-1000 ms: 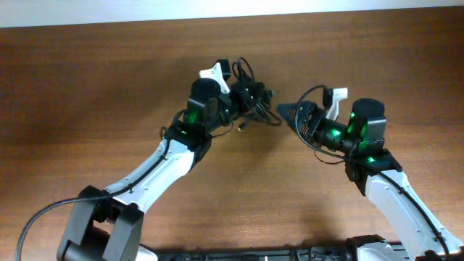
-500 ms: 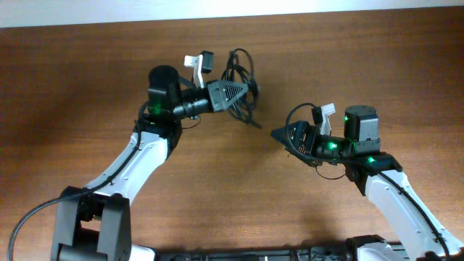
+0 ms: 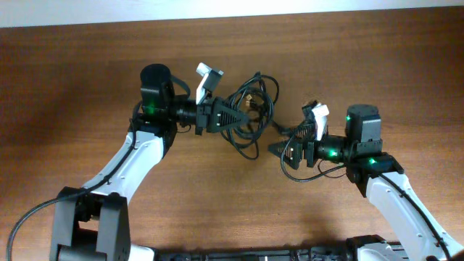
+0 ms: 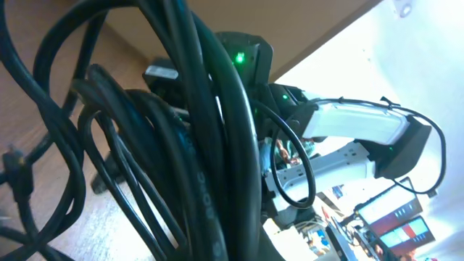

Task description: Untangle cables

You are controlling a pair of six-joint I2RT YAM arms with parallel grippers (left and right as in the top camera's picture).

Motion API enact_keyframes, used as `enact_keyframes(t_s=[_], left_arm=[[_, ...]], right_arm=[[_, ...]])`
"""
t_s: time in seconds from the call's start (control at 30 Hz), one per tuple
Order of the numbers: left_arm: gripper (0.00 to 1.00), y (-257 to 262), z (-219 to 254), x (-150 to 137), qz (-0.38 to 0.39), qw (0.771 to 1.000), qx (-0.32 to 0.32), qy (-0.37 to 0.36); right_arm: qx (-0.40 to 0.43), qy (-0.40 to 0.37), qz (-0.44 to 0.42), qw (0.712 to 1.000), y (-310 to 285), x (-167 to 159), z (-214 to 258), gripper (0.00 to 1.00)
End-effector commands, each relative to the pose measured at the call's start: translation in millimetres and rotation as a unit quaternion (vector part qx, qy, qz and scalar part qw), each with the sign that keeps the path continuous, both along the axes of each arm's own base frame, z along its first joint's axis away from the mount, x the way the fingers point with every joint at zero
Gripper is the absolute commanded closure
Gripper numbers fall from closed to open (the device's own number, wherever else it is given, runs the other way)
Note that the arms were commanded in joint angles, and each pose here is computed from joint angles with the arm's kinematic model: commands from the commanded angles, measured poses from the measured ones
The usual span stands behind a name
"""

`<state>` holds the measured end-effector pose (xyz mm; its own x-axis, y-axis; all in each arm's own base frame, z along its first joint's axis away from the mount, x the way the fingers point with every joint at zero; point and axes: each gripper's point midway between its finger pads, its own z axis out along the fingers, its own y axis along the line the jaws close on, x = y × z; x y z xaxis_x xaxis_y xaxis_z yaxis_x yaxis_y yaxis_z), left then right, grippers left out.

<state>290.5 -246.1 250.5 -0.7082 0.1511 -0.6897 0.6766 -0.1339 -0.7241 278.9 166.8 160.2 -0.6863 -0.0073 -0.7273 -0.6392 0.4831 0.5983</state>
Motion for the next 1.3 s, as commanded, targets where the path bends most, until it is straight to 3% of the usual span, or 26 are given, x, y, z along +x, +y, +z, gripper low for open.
enact_keyframes(t_s=[0.0, 0.17, 0.3, 0.37, 0.43, 0.47, 0.57, 0.67, 0.83, 0.93, 1.0, 1.1, 1.13, 1.2, 1.27], left_arm=[[1.00, -6.6, 11.5, -14.8, -0.032, 0.999, -0.013, -0.038], [1.00, -15.9, 10.1, -24.2, -0.049, 0.998, -0.014, -0.040], [1.00, -32.2, 10.1, -41.2, -0.080, 0.996, -0.016, -0.039], [1.00, -38.8, 10.0, -48.8, -0.094, 0.995, -0.016, -0.040], [1.00, -44.0, 10.0, -55.0, -0.105, 0.993, -0.017, -0.041], [0.99, -45.4, 10.0, -56.8, -0.108, 0.993, -0.020, -0.048], [0.87, -43.8, 9.8, -52.9, -0.099, 0.993, -0.024, -0.067], [0.83, -39.3, 9.2, -43.8, -0.080, 0.994, -0.021, -0.068], [0.85, -18.9, 6.0, -4.3, 0.008, 0.997, -0.008, -0.078], [0.96, -3.9, -9.6, 36.8, 0.117, 0.992, 0.032, -0.046], [1.00, 10.6, -41.8, 67.5, 0.219, 0.971, 0.099, 0.018], [0.97, 28.8, -83.9, 81.5, 0.298, 0.933, 0.183, 0.086], [0.87, 34.6, -96.4, 80.8, 0.313, 0.920, 0.208, 0.107], [0.70, 38.7, -107.0, 76.5, 0.318, 0.911, 0.229, 0.129], [0.68, 39.0, -108.5, 75.2, 0.317, 0.910, 0.231, 0.133]], right_arm=[[-0.007, -0.105, 0.013, 0.994, 0.9, 14.2, 21.4, 0.01], [-0.004, -0.183, 0.009, 0.983, 1.3, 28.0, 43.0, 0.01], [-0.022, -0.179, -0.020, 0.983, -4.4, 41.9, 32.9, 0.01], [-0.024, -0.174, -0.022, 0.984, -4.8, 43.5, 29.6, 0.07], [-0.020, -0.168, -0.025, 0.985, -4.8, 43.9, 30.1, 0.34], [-0.015, -0.163, -0.028, 0.986, -4.7, 44.5, 31.7, 0.55], [0.000, -0.136, -0.042, 0.990, -6.3, 46.2, 33.0, 0.96], [0.005, -0.104, -0.062, 0.993, -14.2, 48.3, 28.1, 0.96], [0.005, -0.036, -0.122, 0.992, -50.8, 54.7, 11.1, 0.96], [0.018, 0.023, -0.158, 0.987, -67.3, 54.1, 1.1, 0.91], [0.020, 0.050, -0.160, 0.986, -67.1, 49.7, -5.5, 0.84], [0.018, 0.079, -0.160, 0.984, -66.0, 43.3, -13.8, 0.61], [0.018, 0.092, -0.160, 0.983, -65.7, 40.5, -17.1, 0.43], [0.017, 0.101, -0.161, 0.982, -65.5, 38.3, -19.8, 0.24], [0.015, 0.100, -0.162, 0.982, -66.2, 38.8, -20.2, 0.14]])
